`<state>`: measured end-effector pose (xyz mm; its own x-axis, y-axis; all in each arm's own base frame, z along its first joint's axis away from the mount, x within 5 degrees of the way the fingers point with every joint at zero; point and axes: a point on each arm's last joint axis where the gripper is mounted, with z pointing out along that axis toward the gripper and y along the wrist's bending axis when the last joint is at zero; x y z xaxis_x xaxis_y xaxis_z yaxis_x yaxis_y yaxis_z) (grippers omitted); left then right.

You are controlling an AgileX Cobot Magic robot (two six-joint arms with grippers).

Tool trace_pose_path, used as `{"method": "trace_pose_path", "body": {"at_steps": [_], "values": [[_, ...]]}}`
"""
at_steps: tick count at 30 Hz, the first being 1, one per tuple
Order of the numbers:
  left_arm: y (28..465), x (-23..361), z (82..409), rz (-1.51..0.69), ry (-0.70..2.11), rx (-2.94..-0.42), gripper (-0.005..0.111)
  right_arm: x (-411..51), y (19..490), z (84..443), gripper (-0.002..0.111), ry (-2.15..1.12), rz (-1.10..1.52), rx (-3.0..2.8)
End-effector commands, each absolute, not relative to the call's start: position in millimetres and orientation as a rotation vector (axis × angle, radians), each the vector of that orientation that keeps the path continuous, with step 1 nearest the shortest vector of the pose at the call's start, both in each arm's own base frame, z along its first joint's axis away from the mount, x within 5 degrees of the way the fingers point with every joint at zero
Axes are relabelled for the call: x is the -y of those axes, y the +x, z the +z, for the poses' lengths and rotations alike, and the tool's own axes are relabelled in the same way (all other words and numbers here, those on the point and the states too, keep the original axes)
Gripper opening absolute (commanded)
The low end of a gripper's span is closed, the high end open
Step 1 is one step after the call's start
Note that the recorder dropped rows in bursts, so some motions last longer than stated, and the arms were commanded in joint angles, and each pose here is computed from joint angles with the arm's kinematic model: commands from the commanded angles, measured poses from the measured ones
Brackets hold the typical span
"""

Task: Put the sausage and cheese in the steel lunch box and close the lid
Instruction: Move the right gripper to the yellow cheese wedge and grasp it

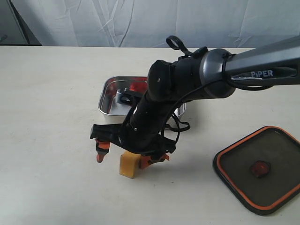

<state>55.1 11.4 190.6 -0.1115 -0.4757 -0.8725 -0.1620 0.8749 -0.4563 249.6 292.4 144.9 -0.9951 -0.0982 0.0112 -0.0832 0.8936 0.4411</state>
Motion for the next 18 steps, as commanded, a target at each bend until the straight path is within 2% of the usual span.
{"method": "trace_pose_path", "body": {"at_steps": [1, 7, 12, 15, 18], "values": [[54.9, -11.2, 189.9, -0.283, -0.487, -1.68, 0.0, -290.3, 255.7, 145.0, 0.086, 0.102, -0.687, 3.096], [54.9, -11.2, 189.9, -0.283, -0.487, -1.68, 0.0, -285.8, 259.0, 143.2, 0.083, 0.164, -0.608, 3.153], [54.9, -11.2, 189.9, -0.283, -0.487, -1.68, 0.0, -285.5, 260.5, 143.1, 0.059, 0.151, -0.604, 3.17], [54.9, -11.2, 189.9, -0.283, -0.487, -1.68, 0.0, -285.4, 260.4, 143.1, 0.05, 0.153, -0.602, 3.169], [54.9, -11.2, 189.9, -0.283, -0.487, -1.68, 0.0, -284.1, 260.0, 142.6, 0.046, 0.177, -0.578, 3.169]]}}
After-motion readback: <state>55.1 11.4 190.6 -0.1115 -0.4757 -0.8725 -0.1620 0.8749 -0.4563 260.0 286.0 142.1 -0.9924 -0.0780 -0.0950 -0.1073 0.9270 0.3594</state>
